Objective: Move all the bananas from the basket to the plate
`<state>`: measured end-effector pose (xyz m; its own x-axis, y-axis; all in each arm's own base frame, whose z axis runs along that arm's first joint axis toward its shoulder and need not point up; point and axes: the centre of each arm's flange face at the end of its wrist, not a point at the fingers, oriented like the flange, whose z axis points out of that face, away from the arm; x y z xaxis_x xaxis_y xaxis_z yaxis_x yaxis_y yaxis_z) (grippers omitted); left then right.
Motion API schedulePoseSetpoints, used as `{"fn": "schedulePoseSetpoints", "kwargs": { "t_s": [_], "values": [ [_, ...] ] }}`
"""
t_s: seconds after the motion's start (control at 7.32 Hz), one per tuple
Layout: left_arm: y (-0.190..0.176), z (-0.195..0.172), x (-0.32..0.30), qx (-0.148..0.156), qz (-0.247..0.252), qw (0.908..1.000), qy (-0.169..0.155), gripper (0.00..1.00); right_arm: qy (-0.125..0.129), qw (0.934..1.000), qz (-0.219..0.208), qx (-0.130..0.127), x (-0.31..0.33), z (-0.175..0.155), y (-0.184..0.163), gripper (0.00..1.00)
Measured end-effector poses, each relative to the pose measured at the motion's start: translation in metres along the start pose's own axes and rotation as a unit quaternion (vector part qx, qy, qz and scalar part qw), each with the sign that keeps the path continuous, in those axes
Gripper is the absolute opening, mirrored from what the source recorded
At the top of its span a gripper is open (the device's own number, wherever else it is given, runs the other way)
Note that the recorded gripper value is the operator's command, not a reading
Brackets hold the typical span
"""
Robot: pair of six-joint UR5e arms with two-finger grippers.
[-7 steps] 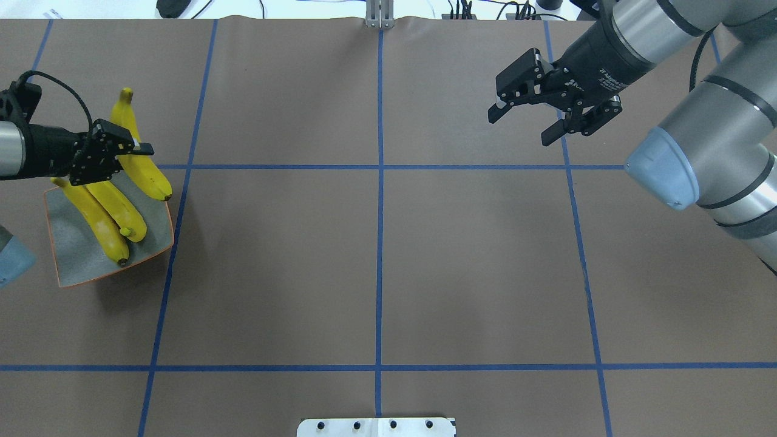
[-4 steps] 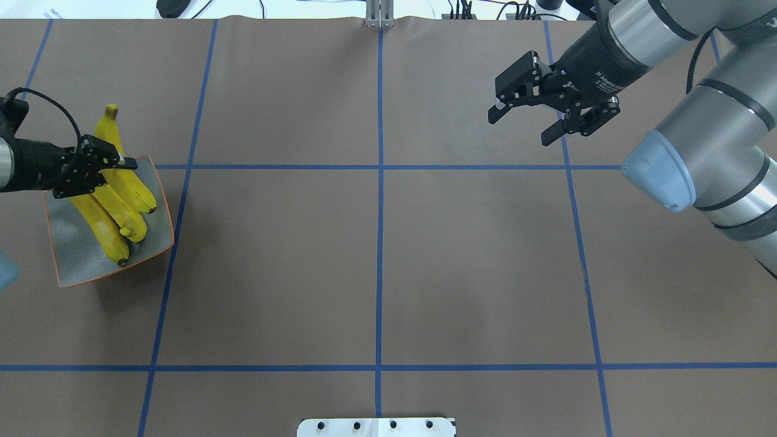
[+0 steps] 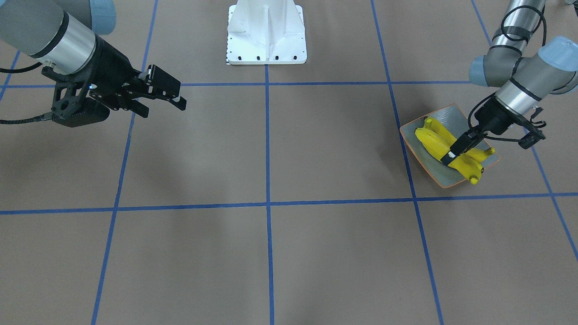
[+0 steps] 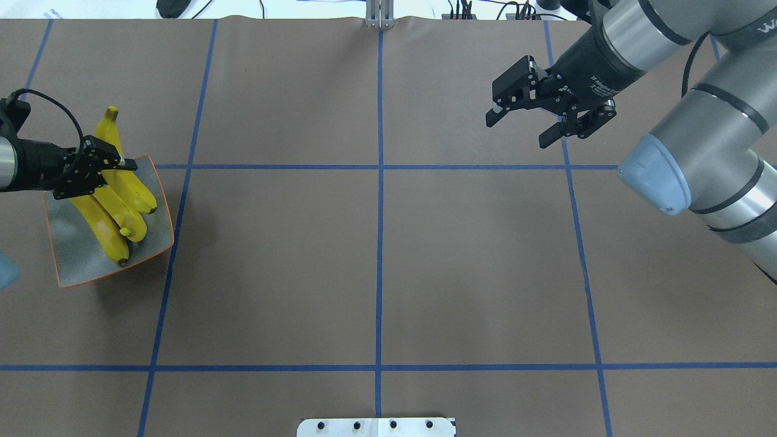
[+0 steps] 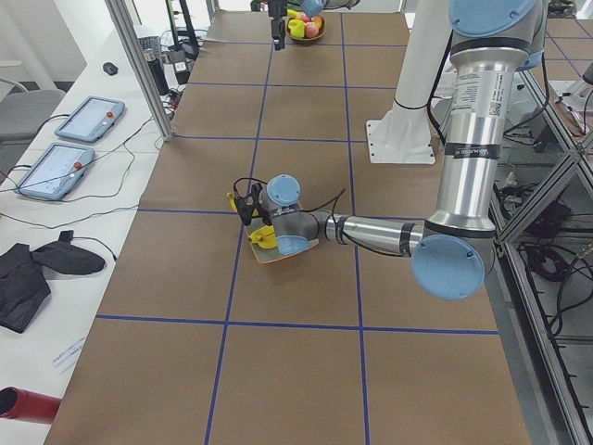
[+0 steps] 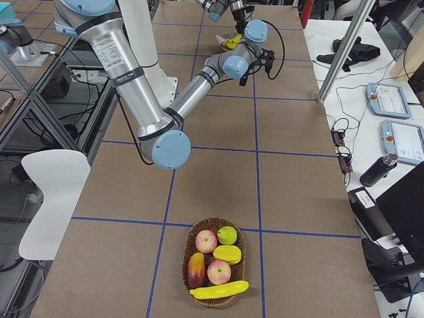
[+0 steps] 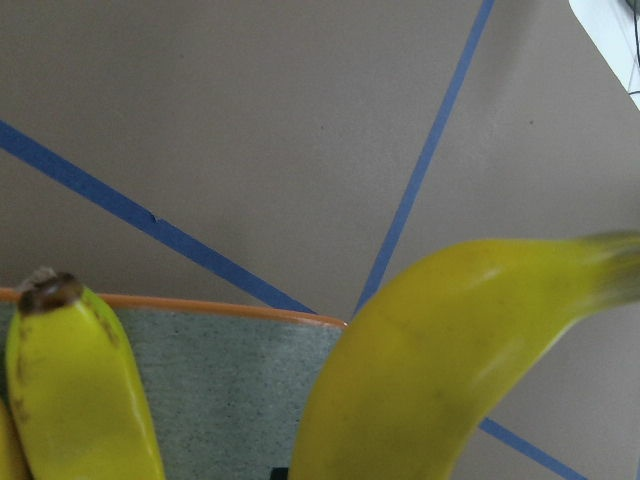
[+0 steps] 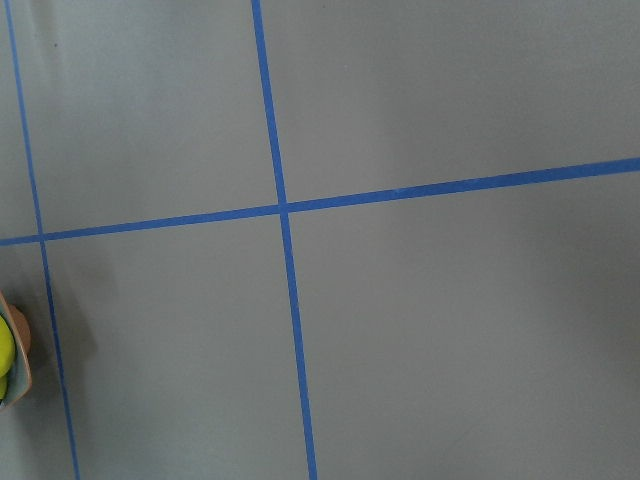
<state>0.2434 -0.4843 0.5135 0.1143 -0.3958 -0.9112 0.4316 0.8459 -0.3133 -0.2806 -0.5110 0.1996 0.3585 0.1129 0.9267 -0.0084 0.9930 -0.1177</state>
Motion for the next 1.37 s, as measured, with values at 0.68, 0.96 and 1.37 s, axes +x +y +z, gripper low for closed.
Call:
{"fn": "schedulePoseSetpoints", "kwargs": {
  "t_s": [0.68, 0.96, 1.37],
  "values": [
    [0.0061, 0.0049, -0.0014, -0.006, 0.003, 1.0000, -0.003, 0.84, 0.005, 1.0000, 0.000, -0.002, 0.0008, 0.0091, 0.0013, 1.00],
    [0.0061, 0.0047, -0.0023, -0.006, 0.002, 1.0000, -0.004, 0.90, 0.007, 1.0000, 0.001, -0.002, 0.0022, 0.0105, 0.0014, 1.00],
    [0.0065, 0.0026, -0.0011, -0.012, 0.003, 0.9999, -0.003, 0.99, 0.007, 1.0000, 0.002, -0.002, 0.0027, 0.0105, 0.0013, 1.00]
  ]
}}
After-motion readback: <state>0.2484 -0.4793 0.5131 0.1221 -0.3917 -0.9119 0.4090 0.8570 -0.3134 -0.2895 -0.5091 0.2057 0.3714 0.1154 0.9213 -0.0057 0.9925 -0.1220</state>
